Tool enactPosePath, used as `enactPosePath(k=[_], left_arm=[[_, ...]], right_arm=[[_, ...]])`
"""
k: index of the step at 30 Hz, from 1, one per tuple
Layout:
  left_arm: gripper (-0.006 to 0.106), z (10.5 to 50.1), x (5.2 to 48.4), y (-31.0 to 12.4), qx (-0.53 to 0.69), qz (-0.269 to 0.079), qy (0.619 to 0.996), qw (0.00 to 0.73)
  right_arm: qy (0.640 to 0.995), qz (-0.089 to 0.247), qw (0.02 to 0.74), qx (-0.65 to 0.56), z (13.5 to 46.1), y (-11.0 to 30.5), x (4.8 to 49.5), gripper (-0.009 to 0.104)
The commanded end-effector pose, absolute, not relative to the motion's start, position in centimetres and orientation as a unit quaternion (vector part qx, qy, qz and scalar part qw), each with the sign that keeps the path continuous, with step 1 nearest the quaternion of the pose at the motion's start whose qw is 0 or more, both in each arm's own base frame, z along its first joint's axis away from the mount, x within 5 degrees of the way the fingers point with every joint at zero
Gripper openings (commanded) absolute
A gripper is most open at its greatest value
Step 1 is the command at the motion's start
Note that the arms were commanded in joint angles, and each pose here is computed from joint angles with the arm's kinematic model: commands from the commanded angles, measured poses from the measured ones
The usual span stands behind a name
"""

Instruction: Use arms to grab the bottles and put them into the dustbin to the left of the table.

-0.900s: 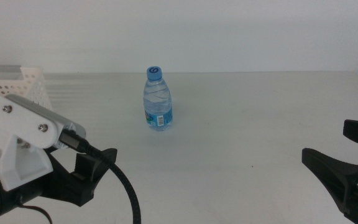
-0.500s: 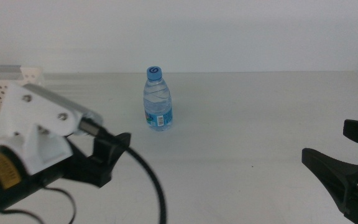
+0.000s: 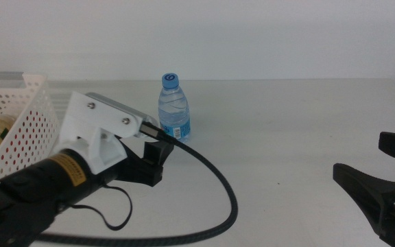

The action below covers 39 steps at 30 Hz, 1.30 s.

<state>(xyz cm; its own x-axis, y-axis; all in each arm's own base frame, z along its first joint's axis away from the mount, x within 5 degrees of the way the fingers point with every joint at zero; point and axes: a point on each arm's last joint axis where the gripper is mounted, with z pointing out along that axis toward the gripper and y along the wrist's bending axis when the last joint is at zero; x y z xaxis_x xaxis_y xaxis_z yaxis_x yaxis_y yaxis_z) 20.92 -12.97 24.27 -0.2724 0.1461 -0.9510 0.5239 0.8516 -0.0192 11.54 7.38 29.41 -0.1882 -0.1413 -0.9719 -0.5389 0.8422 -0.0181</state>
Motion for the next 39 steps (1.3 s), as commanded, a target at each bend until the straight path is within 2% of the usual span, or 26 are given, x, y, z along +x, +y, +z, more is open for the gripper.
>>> enactPosePath(k=[1,10,15,26,34,39], left_arm=[[0.090,25.8,21.8,-13.4,0.193,-0.184,0.742,0.614],[0.090,23.6,23.3,-14.1,0.183,-0.180,0.738,0.624],[0.090,22.5,23.3,-14.0,0.173,-0.185,0.712,0.654],[0.090,21.2,25.1,-13.5,0.133,-0.176,0.694,0.685],[0.090,21.0,28.3,-12.6,0.159,-0.219,0.707,0.653],[0.090,20.2,30.5,-13.1,0.170,-0.229,0.709,0.645]], right_arm=[[0.719,0.175,0.634,-0.225,31.1,7.5,11.6,0.073],[0.719,0.175,0.634,-0.225,31.1,7.5,11.6,0.073],[0.719,0.175,0.634,-0.225,31.1,7.5,11.6,0.073],[0.719,0.175,0.634,-0.225,31.1,7.5,11.6,0.073],[0.719,0.175,0.634,-0.225,31.1,7.5,11.6,0.073],[0.719,0.175,0.634,-0.225,31.1,7.5,11.6,0.073]])
